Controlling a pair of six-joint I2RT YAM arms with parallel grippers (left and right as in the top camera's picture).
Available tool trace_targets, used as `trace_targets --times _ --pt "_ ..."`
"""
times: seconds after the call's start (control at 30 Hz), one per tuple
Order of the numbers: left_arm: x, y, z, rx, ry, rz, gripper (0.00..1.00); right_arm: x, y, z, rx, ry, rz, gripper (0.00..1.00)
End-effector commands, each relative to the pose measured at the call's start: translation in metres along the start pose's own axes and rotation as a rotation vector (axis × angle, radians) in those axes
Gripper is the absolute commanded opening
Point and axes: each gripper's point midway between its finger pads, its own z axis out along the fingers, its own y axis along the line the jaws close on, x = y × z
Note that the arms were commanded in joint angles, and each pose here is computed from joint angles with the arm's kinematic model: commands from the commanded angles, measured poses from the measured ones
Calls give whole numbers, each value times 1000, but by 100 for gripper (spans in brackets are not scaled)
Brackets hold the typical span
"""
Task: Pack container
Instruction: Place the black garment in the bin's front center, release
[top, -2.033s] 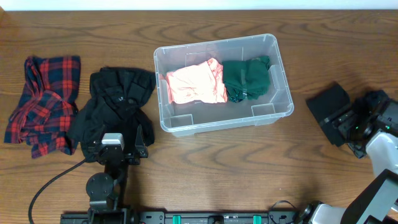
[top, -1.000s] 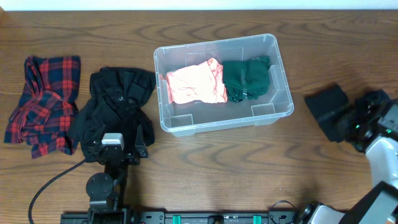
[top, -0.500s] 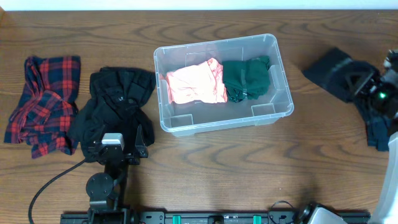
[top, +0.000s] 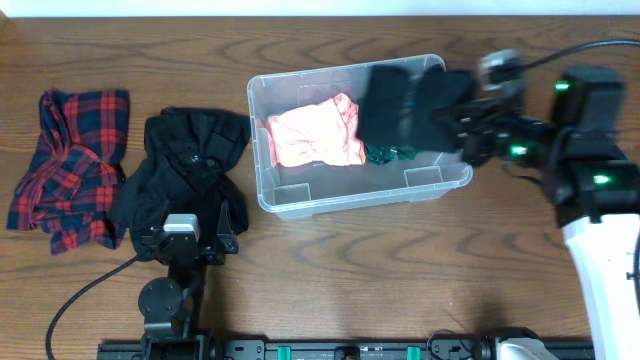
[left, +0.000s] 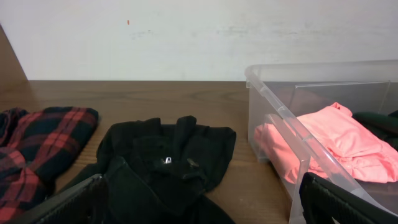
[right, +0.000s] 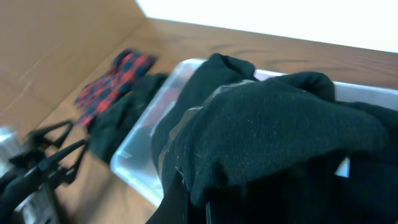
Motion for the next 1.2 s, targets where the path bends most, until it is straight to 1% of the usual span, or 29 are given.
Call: trace_targets --times 0.0,0.1,0.3,0.63,0.83,1.0,1.03,1.07,1.1,1.13,1.17 --pt "16 -1 1 11 50 -5 98 -2 30 20 -23 22 -106 1" --pt "16 -1 1 11 50 -5 98 10 40 45 1 74 -126 1" --pt "16 -1 1 11 50 -5 98 30 45 84 -28 148 -126 1" --pt "16 -1 1 11 50 -5 98 87 44 145 -85 343 -105 1" --pt "16 -1 1 11 50 -5 98 115 43 164 -96 426 -91 1" --pt "16 -1 1 11 50 -5 98 128 39 170 -91 471 -73 1" --pt "16 -1 1 11 50 -5 98 130 39 170 -89 479 -70 7" --pt "16 -1 1 11 50 -5 98 132 38 169 -84 486 -67 31" --pt "16 -1 1 11 50 -5 98 133 36 168 -75 492 -66 49" --pt "17 -1 1 11 51 -5 98 135 34 167 -60 502 -64 57" --pt "16 -1 1 11 50 -5 98 137 32 167 -51 508 -63 61"
